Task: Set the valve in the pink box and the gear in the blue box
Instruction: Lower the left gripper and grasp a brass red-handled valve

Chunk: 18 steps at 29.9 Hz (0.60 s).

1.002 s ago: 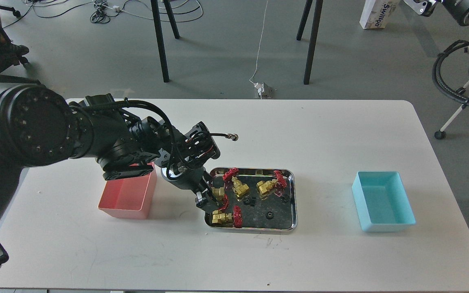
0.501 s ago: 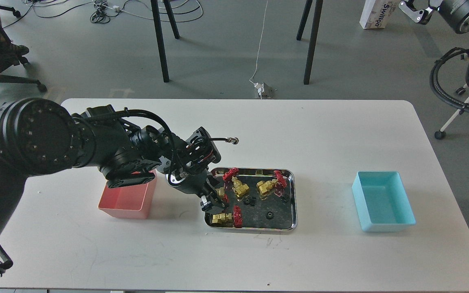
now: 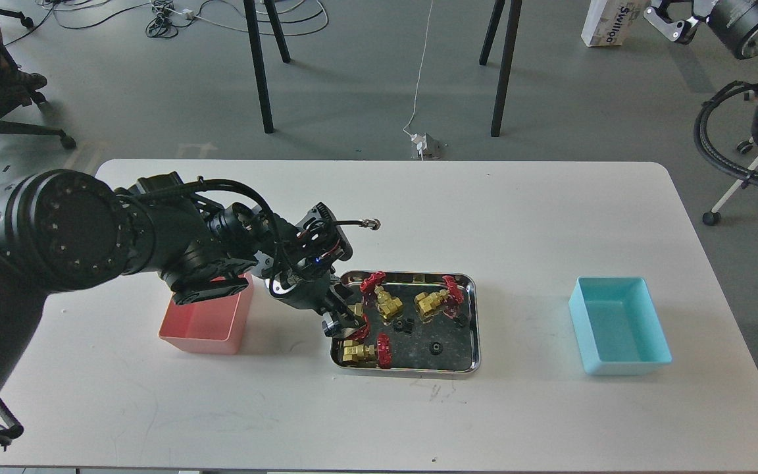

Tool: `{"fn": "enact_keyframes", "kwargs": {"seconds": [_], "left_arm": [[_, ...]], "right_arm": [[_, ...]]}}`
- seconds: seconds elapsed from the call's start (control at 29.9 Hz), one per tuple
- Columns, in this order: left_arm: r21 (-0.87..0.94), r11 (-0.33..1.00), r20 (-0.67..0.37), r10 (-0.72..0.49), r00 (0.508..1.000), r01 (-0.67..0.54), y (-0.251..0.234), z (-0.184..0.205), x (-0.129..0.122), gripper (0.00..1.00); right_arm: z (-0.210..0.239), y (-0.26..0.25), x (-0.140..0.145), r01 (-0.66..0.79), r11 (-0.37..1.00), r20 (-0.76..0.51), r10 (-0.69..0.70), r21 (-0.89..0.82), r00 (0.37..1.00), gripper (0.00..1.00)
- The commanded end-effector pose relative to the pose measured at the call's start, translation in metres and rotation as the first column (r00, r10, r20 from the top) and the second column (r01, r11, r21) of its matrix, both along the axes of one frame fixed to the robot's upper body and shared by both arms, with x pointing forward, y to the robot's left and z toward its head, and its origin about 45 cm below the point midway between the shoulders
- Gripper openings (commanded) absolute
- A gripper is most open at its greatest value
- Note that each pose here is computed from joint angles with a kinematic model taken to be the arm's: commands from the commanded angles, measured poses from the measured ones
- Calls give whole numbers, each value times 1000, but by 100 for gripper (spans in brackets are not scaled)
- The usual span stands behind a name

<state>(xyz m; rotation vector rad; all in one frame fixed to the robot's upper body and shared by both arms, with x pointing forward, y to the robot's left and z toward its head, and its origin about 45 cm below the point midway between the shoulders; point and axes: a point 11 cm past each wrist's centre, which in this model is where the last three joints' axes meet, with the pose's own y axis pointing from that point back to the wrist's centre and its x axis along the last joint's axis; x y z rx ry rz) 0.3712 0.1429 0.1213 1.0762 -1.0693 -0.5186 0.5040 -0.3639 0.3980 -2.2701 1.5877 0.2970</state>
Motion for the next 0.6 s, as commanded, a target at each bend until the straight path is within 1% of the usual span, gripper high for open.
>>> {"fn": "enact_keyframes", "kwargs": {"seconds": [0.0,0.1,0.4,0.57], "left_arm": [[-13,1000,11,-7,1000,8,-2,1,1,50],[-13,1000,13,-10,1000,10,-1,1,1,45],[-12,1000,15,-14,1000,14,-2,1,1,20],[-15,1000,11,-16,1000,16,-3,1,-1,16]], "right_arm": [[0,0,0,0,1000,0,0,0,1000,99],[0,0,0,0,1000,0,0,0,1000,99],[-2,0,0,1,1000,-3,-1,0,1000,99],[-4,-1,-1,3,1000,-6,-3,1,1000,99]]}}
